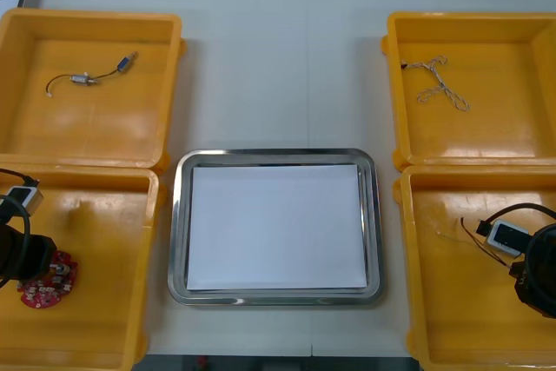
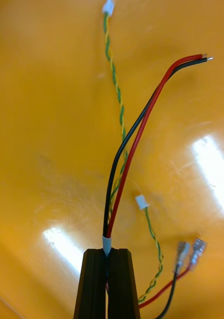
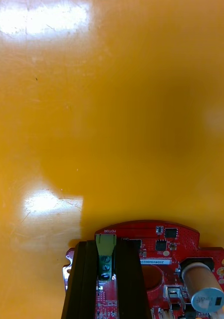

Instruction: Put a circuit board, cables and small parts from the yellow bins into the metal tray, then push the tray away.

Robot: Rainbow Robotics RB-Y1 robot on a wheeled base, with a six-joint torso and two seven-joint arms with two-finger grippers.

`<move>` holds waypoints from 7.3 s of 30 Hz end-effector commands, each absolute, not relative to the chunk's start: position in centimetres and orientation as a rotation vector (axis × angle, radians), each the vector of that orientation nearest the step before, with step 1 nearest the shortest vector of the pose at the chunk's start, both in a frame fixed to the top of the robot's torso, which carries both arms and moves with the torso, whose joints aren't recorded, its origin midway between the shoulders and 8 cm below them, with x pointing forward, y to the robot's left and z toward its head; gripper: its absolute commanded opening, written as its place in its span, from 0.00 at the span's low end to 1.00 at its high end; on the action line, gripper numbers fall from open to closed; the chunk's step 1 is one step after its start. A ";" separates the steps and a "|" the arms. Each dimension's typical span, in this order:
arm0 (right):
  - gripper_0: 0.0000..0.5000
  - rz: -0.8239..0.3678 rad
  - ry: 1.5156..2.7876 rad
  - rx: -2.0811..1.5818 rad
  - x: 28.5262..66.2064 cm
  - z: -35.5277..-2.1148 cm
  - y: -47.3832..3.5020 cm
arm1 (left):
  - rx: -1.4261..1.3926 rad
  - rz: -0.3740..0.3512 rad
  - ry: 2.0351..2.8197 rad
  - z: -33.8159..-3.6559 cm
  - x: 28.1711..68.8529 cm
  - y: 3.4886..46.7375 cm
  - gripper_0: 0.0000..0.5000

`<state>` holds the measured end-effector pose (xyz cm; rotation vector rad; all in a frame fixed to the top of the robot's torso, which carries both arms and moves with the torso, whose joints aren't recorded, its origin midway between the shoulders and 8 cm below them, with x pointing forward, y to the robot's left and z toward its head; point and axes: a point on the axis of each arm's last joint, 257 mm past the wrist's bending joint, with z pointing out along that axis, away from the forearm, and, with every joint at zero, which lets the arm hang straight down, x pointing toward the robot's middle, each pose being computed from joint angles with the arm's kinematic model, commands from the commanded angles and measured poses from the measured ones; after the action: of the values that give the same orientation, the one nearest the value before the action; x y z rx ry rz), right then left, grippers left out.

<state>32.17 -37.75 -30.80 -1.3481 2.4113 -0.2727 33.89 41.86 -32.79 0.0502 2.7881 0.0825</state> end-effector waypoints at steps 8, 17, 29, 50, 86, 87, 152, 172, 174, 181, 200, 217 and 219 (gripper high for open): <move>0.00 -0.144 2.403 -1.145 32.9 -25.9 -37.2 | 0.052 0.100 2.734 -28.1 35.8 42.1 0.00; 0.00 -0.045 2.406 -1.021 32.7 -23.7 -37.1 | 0.060 0.114 2.693 -24.0 36.5 42.2 0.00; 0.00 -0.043 2.470 -0.739 32.9 -21.3 -36.8 | -0.005 0.108 2.675 -19.1 36.4 39.8 0.00; 0.00 -0.001 2.485 -0.136 32.3 -15.5 -32.9 | -0.100 -0.090 2.655 -15.9 36.6 28.7 0.00; 0.00 0.115 2.462 -0.393 34.5 -15.9 -24.8 | -0.077 -0.064 2.593 -20.4 38.1 14.0 0.00; 0.00 0.112 2.462 -0.394 34.5 -15.9 -24.8 | -0.073 -0.053 2.590 -20.6 38.1 13.9 0.00; 0.00 0.102 2.459 -0.396 34.6 -15.8 -25.0 | 0.125 0.023 2.523 -31.0 38.4 14.2 0.00; 0.00 0.102 2.459 -0.396 34.6 -15.8 -25.0 | 0.097 -0.018 2.512 -29.9 38.4 13.5 0.81; 0.00 0.102 2.459 -0.396 34.6 -15.8 -25.0 | 0.081 -0.025 2.523 -29.3 38.2 13.6 0.82; 0.00 0.102 2.459 -0.396 34.6 -15.8 -25.0 | 0.030 -0.087 2.575 -25.0 36.8 13.9 0.85; 0.00 0.058 2.487 -0.630 34.0 -17.4 -22.4 | -0.012 -0.239 2.508 -14.0 36.9 17.9 0.89; 0.00 -0.007 2.421 -1.231 32.1 -21.1 -15.2 | 0.068 0.038 2.487 -13.5 34.6 29.6 1.00; 0.00 -0.023 2.399 -1.302 32.4 -21.7 -14.2 | 0.087 0.075 2.489 -13.4 34.3 30.9 1.00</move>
<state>31.69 -15.17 -21.65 -1.1420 2.4778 0.0467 35.48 28.22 -13.98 0.0161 2.4957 -0.0355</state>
